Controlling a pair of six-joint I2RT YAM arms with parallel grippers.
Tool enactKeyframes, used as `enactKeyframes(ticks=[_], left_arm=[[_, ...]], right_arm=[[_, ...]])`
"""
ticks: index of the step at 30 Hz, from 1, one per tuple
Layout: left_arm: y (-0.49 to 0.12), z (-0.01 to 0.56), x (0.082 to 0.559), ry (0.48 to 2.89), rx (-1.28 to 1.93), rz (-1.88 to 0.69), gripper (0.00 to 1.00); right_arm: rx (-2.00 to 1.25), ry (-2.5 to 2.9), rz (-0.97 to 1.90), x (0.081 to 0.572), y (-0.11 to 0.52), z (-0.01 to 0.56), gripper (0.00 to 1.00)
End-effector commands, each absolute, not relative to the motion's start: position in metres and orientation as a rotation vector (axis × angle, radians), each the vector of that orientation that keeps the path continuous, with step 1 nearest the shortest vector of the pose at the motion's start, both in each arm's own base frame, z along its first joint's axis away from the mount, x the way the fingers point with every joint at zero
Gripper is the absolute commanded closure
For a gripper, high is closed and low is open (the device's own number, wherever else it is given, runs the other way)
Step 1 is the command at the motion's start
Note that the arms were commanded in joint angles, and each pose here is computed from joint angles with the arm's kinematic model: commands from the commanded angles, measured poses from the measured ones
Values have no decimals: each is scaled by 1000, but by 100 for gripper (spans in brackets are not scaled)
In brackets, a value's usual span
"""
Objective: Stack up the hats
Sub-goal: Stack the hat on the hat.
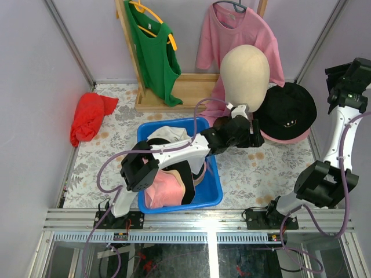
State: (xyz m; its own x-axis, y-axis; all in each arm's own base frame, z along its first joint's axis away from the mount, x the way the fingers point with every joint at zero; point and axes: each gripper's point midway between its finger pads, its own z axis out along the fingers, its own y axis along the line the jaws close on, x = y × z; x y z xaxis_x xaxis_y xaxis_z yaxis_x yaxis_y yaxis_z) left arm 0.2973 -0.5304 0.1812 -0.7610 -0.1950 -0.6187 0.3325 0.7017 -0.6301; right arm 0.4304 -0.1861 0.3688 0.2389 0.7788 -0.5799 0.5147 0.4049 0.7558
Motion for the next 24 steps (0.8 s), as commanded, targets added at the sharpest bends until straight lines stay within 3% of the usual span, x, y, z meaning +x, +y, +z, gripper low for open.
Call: enactKeyframes(ticks=[1, 14, 24], left_arm=[[-538, 173, 313, 2263, -62, -1165, 26], [-540, 157, 335, 2137, -384, -1358, 26], [-505, 120, 330, 2155, -261, -909, 26]], right_arm=[[1175, 1474, 247, 439, -192, 364, 38], [1100, 1521, 320, 454, -182, 359, 39], [918, 1533, 333, 443, -136, 410, 40]])
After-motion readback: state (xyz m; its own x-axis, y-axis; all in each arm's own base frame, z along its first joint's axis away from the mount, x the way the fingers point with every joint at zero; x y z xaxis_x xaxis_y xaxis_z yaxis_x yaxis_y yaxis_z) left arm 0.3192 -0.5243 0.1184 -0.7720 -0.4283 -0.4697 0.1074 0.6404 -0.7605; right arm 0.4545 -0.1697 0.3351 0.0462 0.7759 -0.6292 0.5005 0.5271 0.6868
